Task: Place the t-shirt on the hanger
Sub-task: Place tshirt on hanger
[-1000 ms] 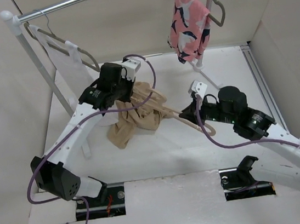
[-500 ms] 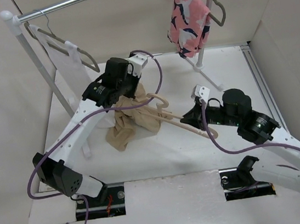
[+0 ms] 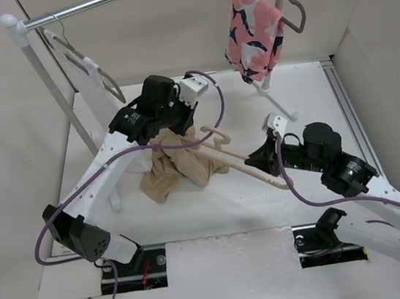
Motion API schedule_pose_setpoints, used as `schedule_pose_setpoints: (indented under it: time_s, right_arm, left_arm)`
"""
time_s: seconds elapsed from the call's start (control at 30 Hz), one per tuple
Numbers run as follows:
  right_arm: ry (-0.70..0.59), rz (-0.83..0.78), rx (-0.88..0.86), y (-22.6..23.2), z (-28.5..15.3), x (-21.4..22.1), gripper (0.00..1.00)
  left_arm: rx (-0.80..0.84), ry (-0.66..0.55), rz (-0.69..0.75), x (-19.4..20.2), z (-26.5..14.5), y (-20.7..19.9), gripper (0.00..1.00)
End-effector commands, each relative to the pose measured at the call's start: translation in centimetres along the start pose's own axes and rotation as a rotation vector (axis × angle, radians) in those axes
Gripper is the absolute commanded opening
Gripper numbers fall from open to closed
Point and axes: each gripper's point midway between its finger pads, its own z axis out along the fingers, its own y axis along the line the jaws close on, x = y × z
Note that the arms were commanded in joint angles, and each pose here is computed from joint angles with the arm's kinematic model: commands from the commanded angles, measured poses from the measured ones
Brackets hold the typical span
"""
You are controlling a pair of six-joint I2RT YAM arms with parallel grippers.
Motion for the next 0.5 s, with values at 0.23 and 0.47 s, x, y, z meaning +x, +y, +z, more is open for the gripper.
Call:
schedule_pose_setpoints:
  time_s: [0.23,0.47]
  right_arm:
    - [-0.18,0.073,0.19,-4.0,-1.9,-5.7,0.0]
    - [-0.142,0.088,0.256,-4.2,-4.1,-6.2,0.0]
  left_arm:
    - [0.284,-0.277,0.124,-7.8,-6.2,-6.4,0.0]
    - [0.109,-0.388,0.072,-11.7,-8.3,-3.5,0.0]
